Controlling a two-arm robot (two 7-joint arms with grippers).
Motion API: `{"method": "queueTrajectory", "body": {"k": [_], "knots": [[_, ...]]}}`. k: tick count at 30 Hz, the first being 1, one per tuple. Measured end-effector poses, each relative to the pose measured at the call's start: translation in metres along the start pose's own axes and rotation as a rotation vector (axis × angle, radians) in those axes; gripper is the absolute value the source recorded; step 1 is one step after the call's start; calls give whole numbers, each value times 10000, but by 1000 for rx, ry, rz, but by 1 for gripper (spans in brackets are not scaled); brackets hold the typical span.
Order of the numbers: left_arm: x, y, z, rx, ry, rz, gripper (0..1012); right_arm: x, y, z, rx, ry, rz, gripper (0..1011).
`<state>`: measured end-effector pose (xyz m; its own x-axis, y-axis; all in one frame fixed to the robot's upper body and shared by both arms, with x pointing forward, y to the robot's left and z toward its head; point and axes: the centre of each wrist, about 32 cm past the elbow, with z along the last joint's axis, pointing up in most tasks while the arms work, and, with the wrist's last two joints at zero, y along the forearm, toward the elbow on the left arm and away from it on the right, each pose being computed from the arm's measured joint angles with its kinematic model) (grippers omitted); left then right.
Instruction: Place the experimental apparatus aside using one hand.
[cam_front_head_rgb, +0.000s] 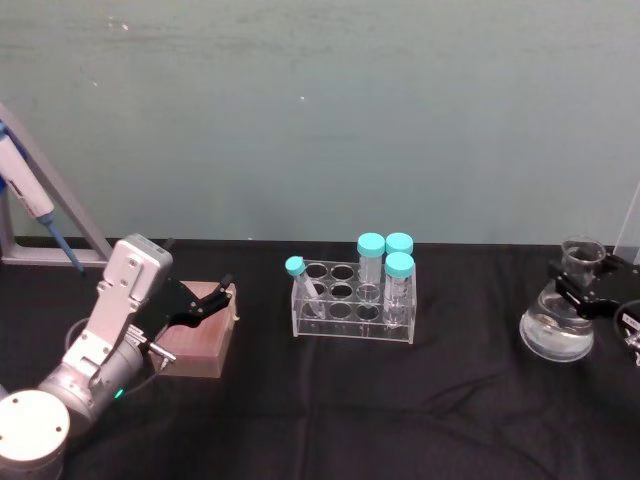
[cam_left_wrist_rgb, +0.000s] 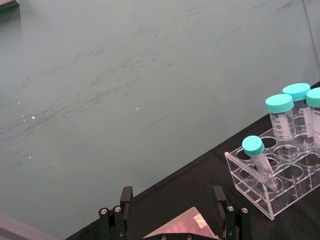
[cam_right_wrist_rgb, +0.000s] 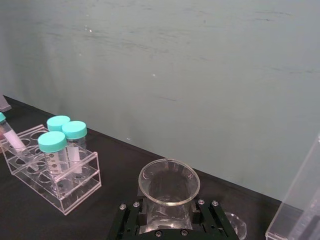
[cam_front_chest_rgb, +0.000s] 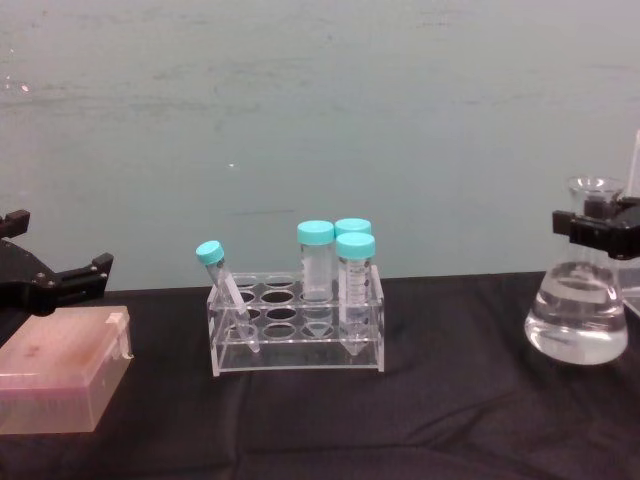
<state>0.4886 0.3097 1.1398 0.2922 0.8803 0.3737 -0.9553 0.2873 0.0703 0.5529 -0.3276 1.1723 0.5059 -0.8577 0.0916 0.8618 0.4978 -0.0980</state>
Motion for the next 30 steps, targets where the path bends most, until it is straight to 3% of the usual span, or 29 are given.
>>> {"method": "queueTrajectory", "body": {"k": [30], "knots": [[0, 0, 0, 0, 0, 0, 1000, 80, -82, -84, -33, 6, -66, 458]]}}
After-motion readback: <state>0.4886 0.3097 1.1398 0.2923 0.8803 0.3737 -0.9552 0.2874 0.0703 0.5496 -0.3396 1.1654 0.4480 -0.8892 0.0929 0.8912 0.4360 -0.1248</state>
